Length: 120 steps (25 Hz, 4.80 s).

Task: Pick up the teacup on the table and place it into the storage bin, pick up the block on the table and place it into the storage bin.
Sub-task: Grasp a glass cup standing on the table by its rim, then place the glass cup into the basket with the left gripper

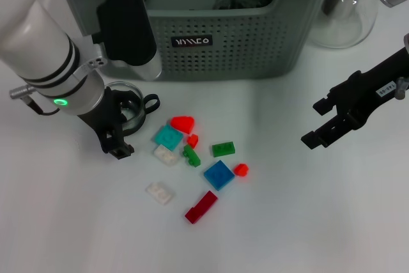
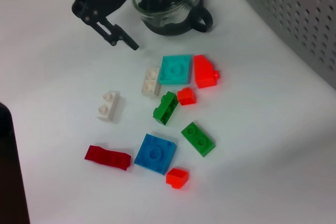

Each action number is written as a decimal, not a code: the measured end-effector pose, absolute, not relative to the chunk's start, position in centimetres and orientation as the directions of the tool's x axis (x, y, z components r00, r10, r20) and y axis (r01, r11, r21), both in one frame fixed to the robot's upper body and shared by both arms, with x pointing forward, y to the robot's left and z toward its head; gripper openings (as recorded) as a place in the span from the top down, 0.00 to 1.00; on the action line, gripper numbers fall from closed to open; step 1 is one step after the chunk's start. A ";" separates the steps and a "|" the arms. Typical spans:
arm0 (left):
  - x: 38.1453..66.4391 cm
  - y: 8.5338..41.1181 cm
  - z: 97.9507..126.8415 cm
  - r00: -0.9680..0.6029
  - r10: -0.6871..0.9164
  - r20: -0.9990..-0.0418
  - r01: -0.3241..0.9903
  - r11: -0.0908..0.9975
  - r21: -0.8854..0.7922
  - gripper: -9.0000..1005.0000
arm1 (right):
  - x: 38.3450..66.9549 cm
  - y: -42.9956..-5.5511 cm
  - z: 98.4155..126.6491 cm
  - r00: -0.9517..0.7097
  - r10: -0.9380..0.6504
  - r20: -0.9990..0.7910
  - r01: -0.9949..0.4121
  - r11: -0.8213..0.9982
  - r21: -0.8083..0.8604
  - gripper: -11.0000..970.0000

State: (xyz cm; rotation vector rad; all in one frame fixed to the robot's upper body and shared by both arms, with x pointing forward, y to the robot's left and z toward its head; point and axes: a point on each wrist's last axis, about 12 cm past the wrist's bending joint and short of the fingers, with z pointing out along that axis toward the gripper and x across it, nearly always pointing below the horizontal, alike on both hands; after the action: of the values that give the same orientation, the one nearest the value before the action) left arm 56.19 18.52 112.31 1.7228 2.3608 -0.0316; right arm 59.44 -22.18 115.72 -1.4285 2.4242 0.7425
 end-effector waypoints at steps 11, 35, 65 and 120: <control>56.5 18.5 111.9 -0.301 0.933 -0.195 0.936 0.329 0.126 0.61 | 59.4 -22.2 115.7 -0.499 -0.748 -0.438 -0.865 0.397 0.307 0.03; 53.7 20.5 119.0 -0.450 0.708 -0.544 0.885 0.437 -0.162 0.95 | 59.4 -22.2 115.8 -0.498 -0.751 -0.433 -0.865 0.396 0.308 0.09; 69.6 15.6 127.4 -0.633 0.598 -0.492 0.681 0.732 0.014 0.95 | 59.9 -21.9 116.5 -0.507 -0.752 -0.421 -0.860 0.409 0.306 0.09; 68.0 11.4 120.5 -0.524 0.725 -0.447 0.779 0.620 0.093 0.95 | 59.8 -21.9 116.0 -0.496 -0.774 -0.393 -0.866 0.406 0.293 0.09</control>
State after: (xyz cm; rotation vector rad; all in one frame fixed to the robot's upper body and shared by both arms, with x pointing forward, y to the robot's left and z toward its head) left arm 67.96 11.44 120.51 1.1895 2.3995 -0.1630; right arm 59.82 -21.92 116.04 -1.4573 2.4647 0.6918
